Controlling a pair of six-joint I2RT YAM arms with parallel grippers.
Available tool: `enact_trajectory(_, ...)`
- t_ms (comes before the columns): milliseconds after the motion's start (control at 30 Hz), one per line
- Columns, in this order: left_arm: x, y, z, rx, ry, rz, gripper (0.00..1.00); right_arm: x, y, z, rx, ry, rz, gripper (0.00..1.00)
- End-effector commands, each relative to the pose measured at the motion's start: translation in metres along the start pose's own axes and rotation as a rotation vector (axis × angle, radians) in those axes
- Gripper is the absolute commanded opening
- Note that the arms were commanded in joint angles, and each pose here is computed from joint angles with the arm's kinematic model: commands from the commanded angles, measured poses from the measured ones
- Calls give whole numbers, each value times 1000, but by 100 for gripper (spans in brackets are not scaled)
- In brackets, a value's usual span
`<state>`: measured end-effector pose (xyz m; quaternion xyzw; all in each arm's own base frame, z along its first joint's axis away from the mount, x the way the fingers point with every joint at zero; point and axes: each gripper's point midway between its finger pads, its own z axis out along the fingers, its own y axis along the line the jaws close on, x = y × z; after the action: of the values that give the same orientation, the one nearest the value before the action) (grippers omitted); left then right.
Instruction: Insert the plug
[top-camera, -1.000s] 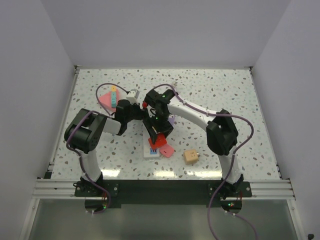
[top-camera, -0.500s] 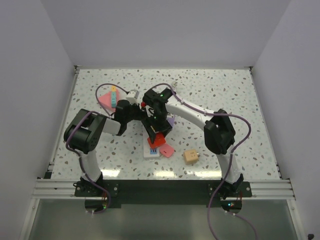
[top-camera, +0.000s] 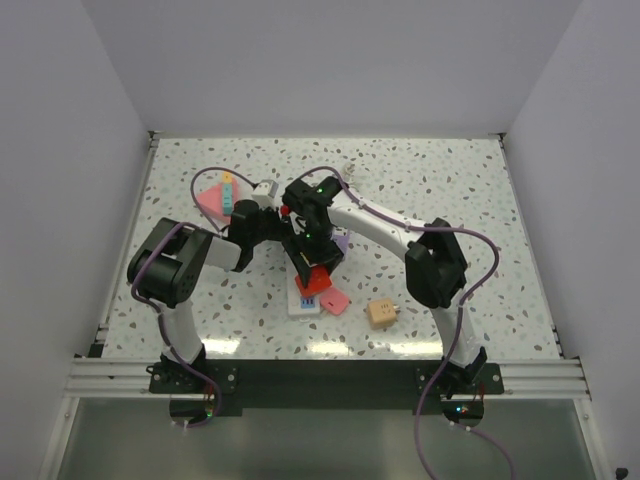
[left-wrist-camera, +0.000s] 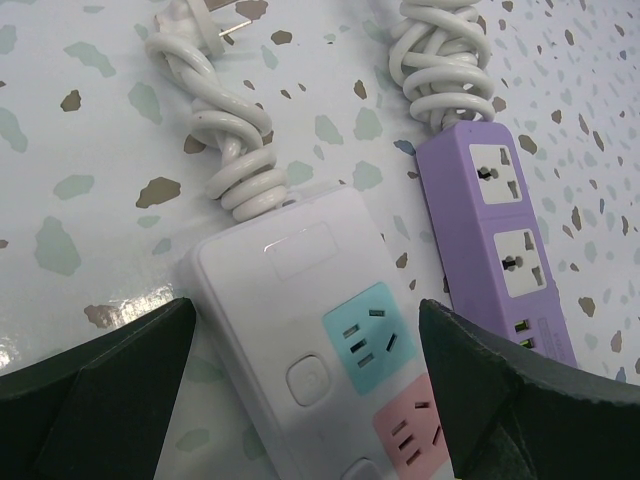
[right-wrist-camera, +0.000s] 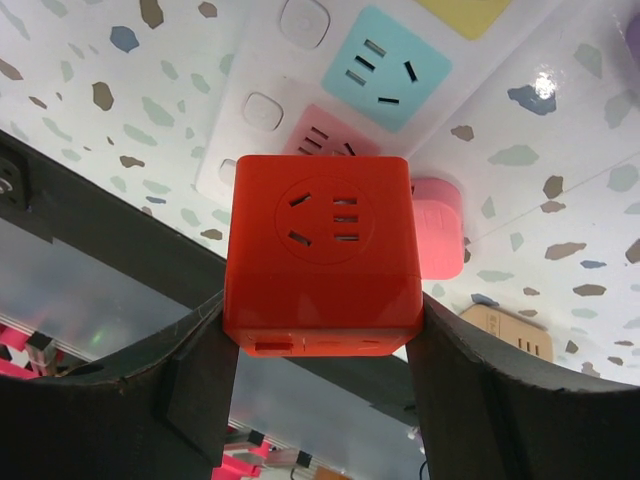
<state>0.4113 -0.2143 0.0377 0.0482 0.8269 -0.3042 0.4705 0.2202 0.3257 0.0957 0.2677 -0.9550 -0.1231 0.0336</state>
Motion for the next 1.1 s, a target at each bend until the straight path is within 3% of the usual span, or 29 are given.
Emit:
enact_trajectory(0,25,11,-10,-33,86,-32,100,-2,-23,0,128,7,26,0)
enact_trajectory(367,27,12,-10,-27,89,-36,100,-3,-24,4,137,21,27,0)
enact_trajectory(1067,24,16,-15,-29,79,-34,100,-33,-31,-7,196,-169,102,0)
